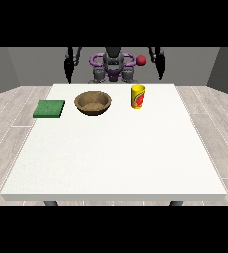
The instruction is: Pick the cup and pour the ball into the bowl, then pick the bowl and place it on the pad
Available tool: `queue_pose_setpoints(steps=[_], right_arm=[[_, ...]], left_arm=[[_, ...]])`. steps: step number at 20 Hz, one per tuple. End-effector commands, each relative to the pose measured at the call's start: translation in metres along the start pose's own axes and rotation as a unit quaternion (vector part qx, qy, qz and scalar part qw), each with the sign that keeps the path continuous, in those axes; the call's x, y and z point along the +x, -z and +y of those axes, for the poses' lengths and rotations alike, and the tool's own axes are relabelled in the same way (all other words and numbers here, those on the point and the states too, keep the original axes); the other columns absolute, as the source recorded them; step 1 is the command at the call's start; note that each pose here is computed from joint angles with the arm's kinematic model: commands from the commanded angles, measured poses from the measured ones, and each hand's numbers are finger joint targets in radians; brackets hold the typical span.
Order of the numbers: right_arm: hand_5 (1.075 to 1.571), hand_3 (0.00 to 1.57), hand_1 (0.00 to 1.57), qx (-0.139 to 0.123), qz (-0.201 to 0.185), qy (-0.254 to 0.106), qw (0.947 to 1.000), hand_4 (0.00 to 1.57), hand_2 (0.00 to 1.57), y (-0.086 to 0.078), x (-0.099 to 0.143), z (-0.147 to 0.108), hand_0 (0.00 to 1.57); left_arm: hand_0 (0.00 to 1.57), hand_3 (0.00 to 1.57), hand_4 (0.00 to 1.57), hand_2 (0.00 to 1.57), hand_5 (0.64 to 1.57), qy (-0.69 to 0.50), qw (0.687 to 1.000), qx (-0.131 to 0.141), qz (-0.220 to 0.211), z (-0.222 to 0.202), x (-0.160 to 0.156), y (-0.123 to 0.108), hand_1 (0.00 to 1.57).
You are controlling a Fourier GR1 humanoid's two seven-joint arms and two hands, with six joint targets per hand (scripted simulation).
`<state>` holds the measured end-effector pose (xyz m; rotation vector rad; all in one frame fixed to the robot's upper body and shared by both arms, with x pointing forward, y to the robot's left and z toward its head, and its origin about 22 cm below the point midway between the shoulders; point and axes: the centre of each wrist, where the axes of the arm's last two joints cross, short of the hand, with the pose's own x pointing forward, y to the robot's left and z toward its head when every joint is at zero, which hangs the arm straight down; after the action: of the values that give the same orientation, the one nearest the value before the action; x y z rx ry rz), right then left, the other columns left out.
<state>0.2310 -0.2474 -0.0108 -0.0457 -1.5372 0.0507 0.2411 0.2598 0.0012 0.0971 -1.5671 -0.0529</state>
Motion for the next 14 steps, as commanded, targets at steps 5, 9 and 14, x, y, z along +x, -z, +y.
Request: queue_pose_setpoints(steps=[5, 9, 14], right_arm=[[1.570, 0.00, 0.00, 0.006, -0.024, -0.014, 0.9996, 0.58, 0.00, 0.004, 0.032, -0.007, 0.00], [1.570, 0.00, 0.00, -0.020, 0.090, 0.088, 0.9918, 0.52, 0.00, -0.035, 0.012, 0.007, 0.00], [1.569, 0.00, 0.00, -0.028, 0.057, 0.098, 0.9932, 0.53, 0.00, -0.044, 0.056, -0.008, 0.00]], left_arm=[[0.00, 0.00, 0.00, 0.00, 1.562, 0.021, 1.000, -0.001, -0.017, 0.013, 0.031, 0.003, 0.00], [0.00, 0.00, 0.00, 0.00, 1.563, -0.111, 0.990, -0.026, 0.080, -0.023, 0.019, -0.036, 0.00], [0.00, 0.00, 0.00, 0.00, 1.551, -0.105, 0.992, -0.016, 0.064, -0.022, 0.048, -0.057, 0.00]])
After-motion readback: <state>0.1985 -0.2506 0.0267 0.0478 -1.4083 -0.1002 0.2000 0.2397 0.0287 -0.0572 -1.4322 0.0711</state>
